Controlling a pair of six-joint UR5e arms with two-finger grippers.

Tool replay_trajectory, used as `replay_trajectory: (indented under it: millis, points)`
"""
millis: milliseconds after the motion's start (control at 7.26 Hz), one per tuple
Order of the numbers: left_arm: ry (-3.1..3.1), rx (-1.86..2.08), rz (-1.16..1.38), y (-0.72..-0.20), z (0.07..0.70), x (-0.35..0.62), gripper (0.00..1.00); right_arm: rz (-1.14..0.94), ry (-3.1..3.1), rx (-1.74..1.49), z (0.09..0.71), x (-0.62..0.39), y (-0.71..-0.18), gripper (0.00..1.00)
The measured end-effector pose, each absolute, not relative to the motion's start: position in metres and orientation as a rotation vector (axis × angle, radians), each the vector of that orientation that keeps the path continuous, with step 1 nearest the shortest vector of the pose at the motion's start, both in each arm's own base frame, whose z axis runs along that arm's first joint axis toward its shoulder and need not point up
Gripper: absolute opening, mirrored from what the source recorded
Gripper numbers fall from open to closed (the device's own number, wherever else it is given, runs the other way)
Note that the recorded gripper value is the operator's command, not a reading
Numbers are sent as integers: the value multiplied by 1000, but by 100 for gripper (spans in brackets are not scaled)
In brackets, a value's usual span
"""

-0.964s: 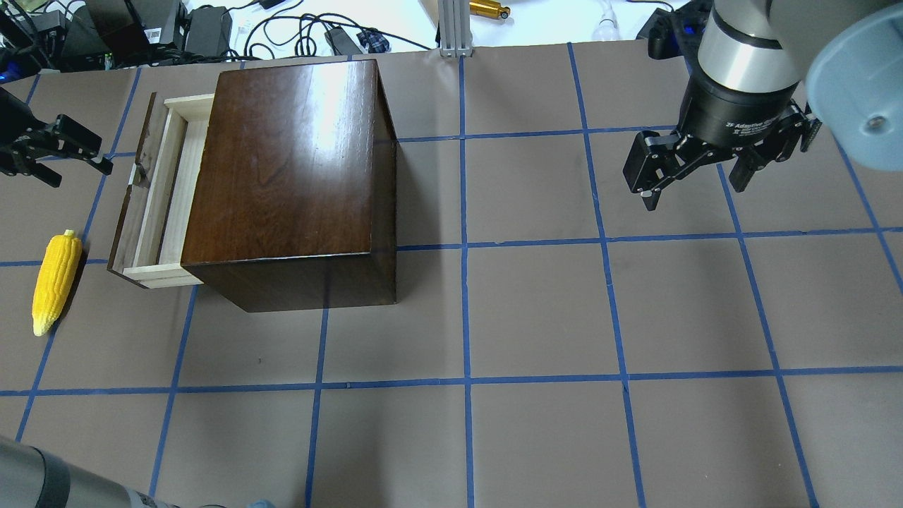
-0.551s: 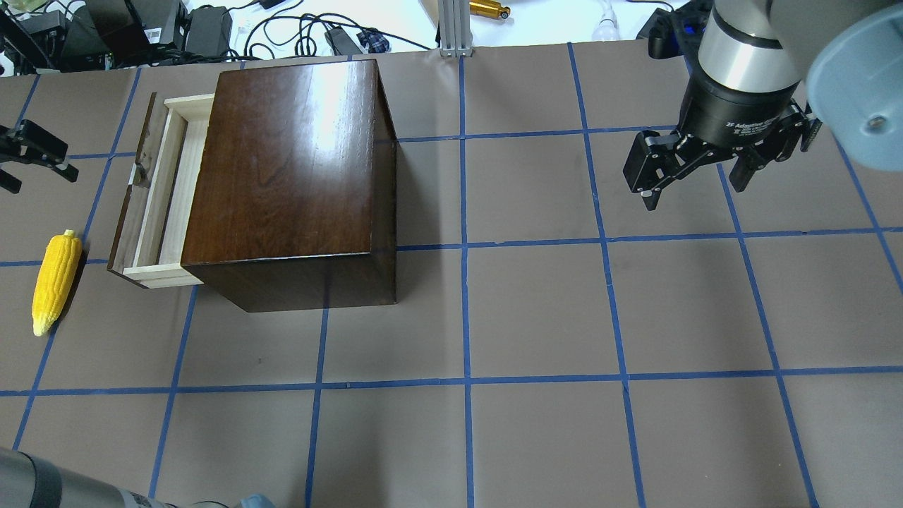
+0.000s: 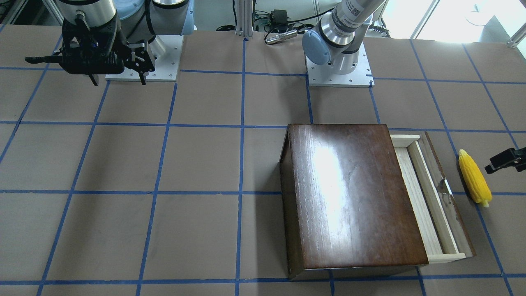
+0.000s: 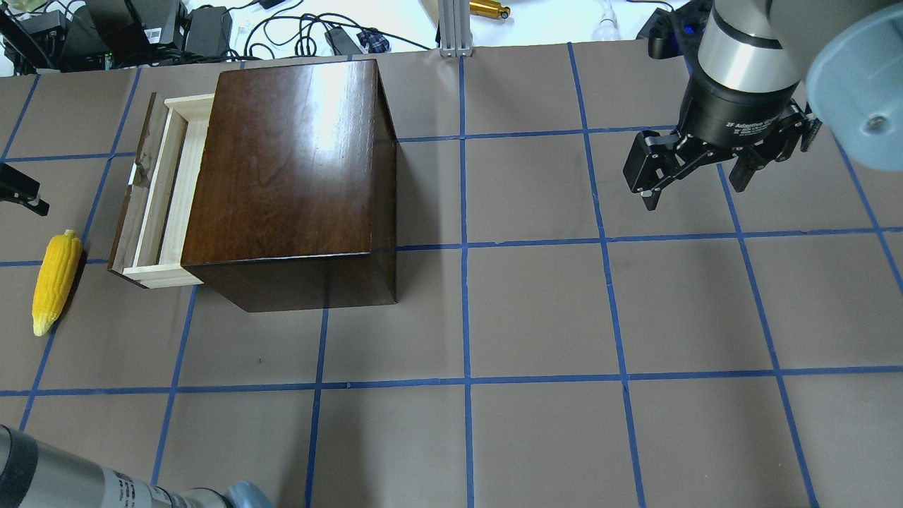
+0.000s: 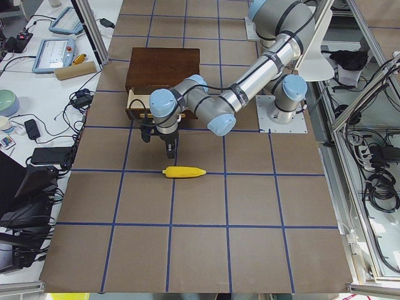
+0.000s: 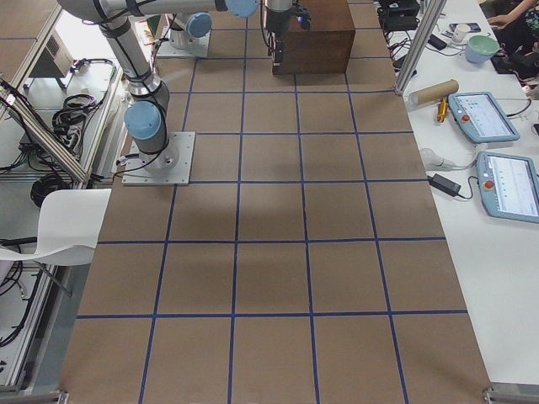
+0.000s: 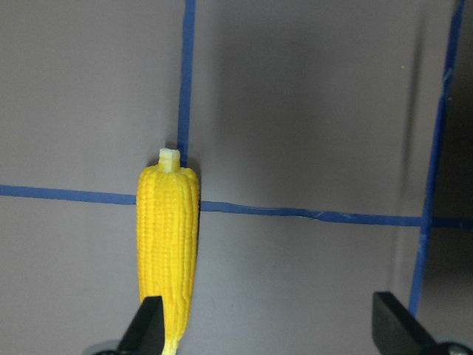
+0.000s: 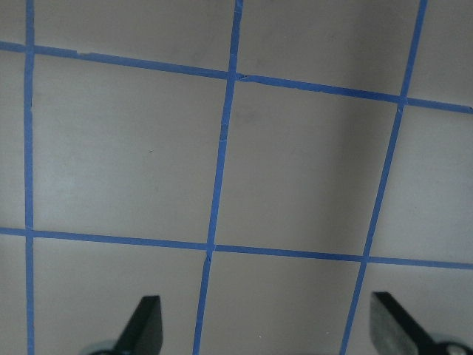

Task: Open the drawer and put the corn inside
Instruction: 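Release the handle and move the left gripper over the yellow corn, then lower the left gripper and grasp the yellow corn cob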

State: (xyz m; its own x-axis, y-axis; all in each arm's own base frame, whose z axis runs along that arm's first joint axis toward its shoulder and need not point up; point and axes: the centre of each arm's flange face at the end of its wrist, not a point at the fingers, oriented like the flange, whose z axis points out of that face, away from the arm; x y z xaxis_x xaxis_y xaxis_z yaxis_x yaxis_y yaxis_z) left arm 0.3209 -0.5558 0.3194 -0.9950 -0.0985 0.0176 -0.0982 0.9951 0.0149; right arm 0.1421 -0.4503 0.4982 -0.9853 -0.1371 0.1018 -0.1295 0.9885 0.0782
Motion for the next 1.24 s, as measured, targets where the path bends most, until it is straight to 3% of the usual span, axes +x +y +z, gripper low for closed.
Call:
replay_trajectory:
  millis: [1239]
  points:
    - [-3104,-16,-134,-571,183,345,100,-109,-3026,203,498,142,-450,100]
